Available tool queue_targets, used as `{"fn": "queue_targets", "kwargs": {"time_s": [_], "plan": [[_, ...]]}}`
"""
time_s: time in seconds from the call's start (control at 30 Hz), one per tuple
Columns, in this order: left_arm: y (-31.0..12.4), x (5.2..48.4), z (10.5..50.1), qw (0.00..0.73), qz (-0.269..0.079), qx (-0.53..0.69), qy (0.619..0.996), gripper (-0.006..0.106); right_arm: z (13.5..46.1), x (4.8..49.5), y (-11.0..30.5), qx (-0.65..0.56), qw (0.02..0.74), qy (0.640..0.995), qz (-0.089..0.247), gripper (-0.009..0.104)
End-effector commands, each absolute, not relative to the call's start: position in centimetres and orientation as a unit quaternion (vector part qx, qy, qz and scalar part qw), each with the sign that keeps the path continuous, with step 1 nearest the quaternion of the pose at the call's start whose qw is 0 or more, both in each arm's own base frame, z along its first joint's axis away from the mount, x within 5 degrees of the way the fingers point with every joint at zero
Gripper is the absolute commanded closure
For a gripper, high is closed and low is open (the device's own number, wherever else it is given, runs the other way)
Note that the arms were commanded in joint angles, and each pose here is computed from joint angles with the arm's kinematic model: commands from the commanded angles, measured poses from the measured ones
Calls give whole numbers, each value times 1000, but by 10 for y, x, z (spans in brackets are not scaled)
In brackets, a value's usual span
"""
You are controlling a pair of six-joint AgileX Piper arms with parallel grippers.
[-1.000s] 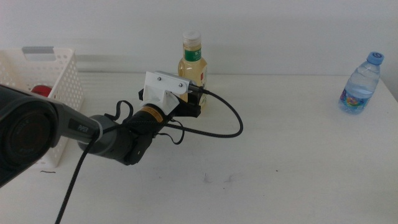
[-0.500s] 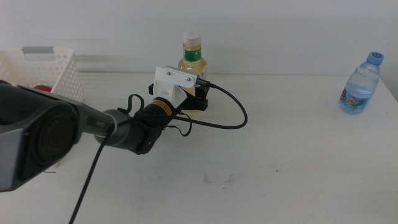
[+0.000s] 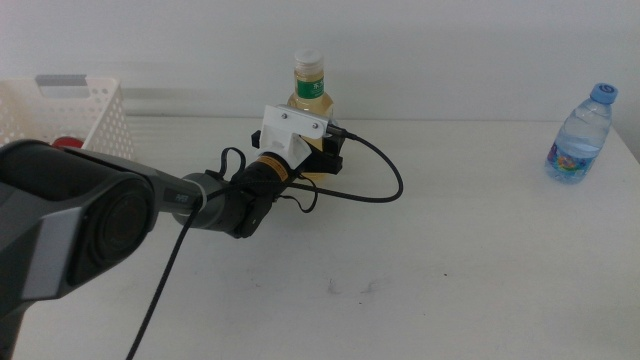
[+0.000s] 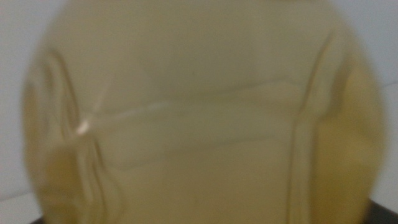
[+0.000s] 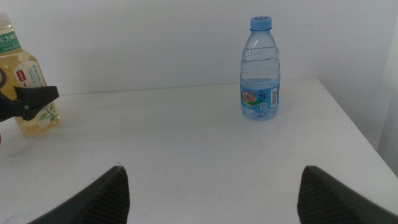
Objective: Use arms to grab the bottles and put them into the dustbin to the left of the table.
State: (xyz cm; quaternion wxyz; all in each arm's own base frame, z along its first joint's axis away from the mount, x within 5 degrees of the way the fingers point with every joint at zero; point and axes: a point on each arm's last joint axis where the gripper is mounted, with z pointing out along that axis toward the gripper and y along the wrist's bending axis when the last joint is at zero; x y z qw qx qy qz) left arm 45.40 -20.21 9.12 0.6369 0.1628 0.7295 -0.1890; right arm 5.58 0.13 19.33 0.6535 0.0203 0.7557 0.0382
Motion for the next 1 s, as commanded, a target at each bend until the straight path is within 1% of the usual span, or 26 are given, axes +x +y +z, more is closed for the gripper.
{"fn": "queue_targets", "kwargs": {"time_s": [0.0,0.03,0.1,0.2,0.27,0.3,0.33,0.37,0.4,0.43,0.5,0.57,0.63,0.67,0.77,0.87,0.93,0.97], "plan": [[-204,460,90,629,-186,160,738,15,192,56,1,17,654,755,32,7],[-204,461,89,622,-183,162,744,21,192,56,1,17,654,755,32,7],[-204,460,92,610,-186,161,753,40,192,56,1,17,654,755,32,7],[-204,450,114,580,-184,188,771,78,192,56,1,17,654,755,32,7],[-200,434,138,534,-179,183,806,100,192,56,1,17,654,755,32,7],[-197,423,154,508,-178,166,826,102,192,56,1,17,654,755,32,7],[-194,409,169,467,-167,135,858,102,192,56,1,17,654,755,32,7],[-189,393,186,426,-144,102,887,102,192,56,1,17,654,755,32,7],[-187,379,201,396,-119,88,906,102,192,56,1,17,654,755,32,7],[-181,362,219,361,-83,75,926,102,192,56,1,17,654,755,32,7],[-172,332,249,304,-37,64,950,102,192,56,1,17,654,755,32,7],[-162,308,280,286,-10,102,953,102,192,56,1,17,654,755,32,7],[-142,302,307,284,7,111,952,102,192,56,1,17,654,755,32,7],[-130,302,319,281,9,110,953,102,192,56,1,18,654,755,32,7],[-82,315,347,261,22,101,960,102,192,56,1,18,654,755,32,7],[-29,327,366,228,43,73,970,102,192,56,1,18,654,755,32,7],[10,340,370,224,52,50,972,102,192,56,1,18,654,755,32,7],[27,347,369,225,48,39,972,102,192,56,1,18,654,755,32,7]]}}
